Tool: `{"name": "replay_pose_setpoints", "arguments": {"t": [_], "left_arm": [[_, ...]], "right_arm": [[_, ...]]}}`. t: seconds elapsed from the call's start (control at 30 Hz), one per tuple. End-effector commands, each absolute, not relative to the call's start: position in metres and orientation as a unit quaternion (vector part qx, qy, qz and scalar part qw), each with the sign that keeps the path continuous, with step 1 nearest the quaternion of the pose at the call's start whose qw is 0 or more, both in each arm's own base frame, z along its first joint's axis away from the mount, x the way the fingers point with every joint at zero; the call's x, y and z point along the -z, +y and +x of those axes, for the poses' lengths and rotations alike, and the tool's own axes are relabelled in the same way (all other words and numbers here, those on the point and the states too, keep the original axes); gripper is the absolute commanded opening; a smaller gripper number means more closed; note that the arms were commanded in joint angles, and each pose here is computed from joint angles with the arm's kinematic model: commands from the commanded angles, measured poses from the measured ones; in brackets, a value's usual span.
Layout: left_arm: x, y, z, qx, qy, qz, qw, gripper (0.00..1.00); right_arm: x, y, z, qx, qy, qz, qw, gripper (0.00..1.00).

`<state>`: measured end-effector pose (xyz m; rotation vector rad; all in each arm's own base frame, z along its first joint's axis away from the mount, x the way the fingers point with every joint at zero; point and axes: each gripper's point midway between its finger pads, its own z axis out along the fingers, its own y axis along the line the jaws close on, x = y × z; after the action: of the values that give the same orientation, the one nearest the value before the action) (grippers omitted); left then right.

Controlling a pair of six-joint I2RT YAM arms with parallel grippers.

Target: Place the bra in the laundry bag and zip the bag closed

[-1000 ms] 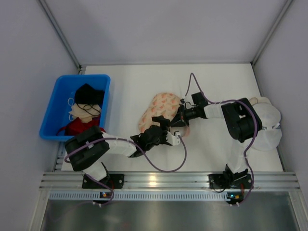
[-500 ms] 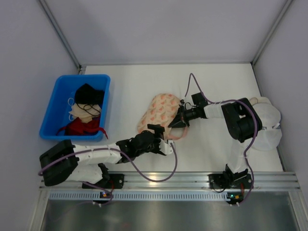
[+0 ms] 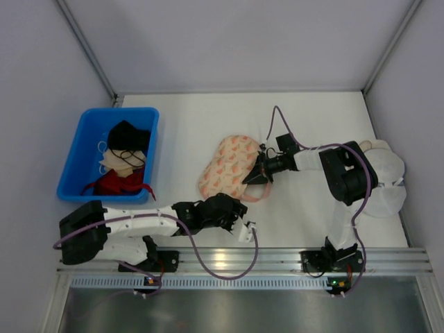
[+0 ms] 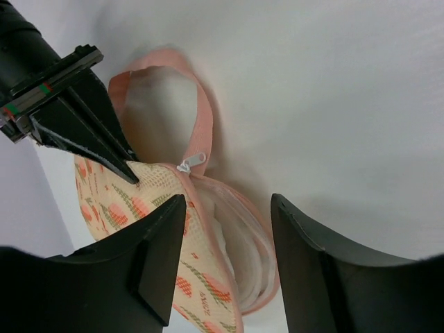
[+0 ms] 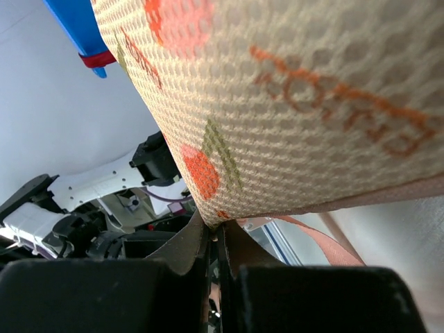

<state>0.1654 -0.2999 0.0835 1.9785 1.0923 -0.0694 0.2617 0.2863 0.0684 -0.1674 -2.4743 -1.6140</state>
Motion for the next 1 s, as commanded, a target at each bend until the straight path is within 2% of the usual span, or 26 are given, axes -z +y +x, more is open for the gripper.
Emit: {"name": "replay_pose_setpoints", "arguments": {"t": [0.0,0.1,0.13,0.2,0.23,0.3,0.37,0.5,0.67,0.7,0.97], "left_arm": [[-0.110,-0.322,0.184,-0.032,0.391,0.798,0.458,0.57],[-0.115,-0.334,0.190,-0.059,0.371,0.809,0.452,0.56],[-0.102,-0.330,0.188,-0.064,0.368,0.828,0.417,0.55],[-0.115,-0.342,0.190,-0.057,0.375,0.832,0.405,0.53],[-0.097,-0.333,0.186,-0.054,0.391,0.848,0.354,0.52],[-0.111,-0.346,0.186,-0.040,0.398,0.851,0.339,0.51],[-0.093,-0.335,0.182,-0.043,0.418,0.866,0.270,0.49],[-0.100,-0.342,0.184,-0.017,0.444,0.869,0.219,0.43],[-0.098,-0.341,0.197,-0.001,0.484,0.863,0.147,0.41],[-0.090,-0.342,0.202,0.007,0.507,0.855,0.104,0.41],[-0.083,-0.342,0.201,0.022,0.511,0.857,0.061,0.40]], "right_arm": [[-0.077,0.287,0.264,0.553,-0.826,-0.056,0.093,0.00],[-0.076,0.287,0.264,0.551,-0.828,-0.057,0.093,0.00],[-0.077,0.287,0.263,0.551,-0.828,-0.055,0.092,0.00],[-0.074,0.287,0.264,0.549,-0.829,-0.057,0.093,0.00],[-0.073,0.287,0.263,0.547,-0.830,-0.057,0.095,0.00],[-0.070,0.286,0.264,0.545,-0.831,-0.057,0.096,0.00],[-0.068,0.286,0.264,0.543,-0.832,-0.057,0.096,0.00],[-0.063,0.286,0.264,0.539,-0.835,-0.056,0.100,0.00],[-0.058,0.286,0.265,0.536,-0.836,-0.058,0.103,0.00],[-0.057,0.286,0.264,0.536,-0.836,-0.058,0.105,0.00],[-0.058,0.287,0.265,0.539,-0.833,-0.061,0.108,0.00]]}}
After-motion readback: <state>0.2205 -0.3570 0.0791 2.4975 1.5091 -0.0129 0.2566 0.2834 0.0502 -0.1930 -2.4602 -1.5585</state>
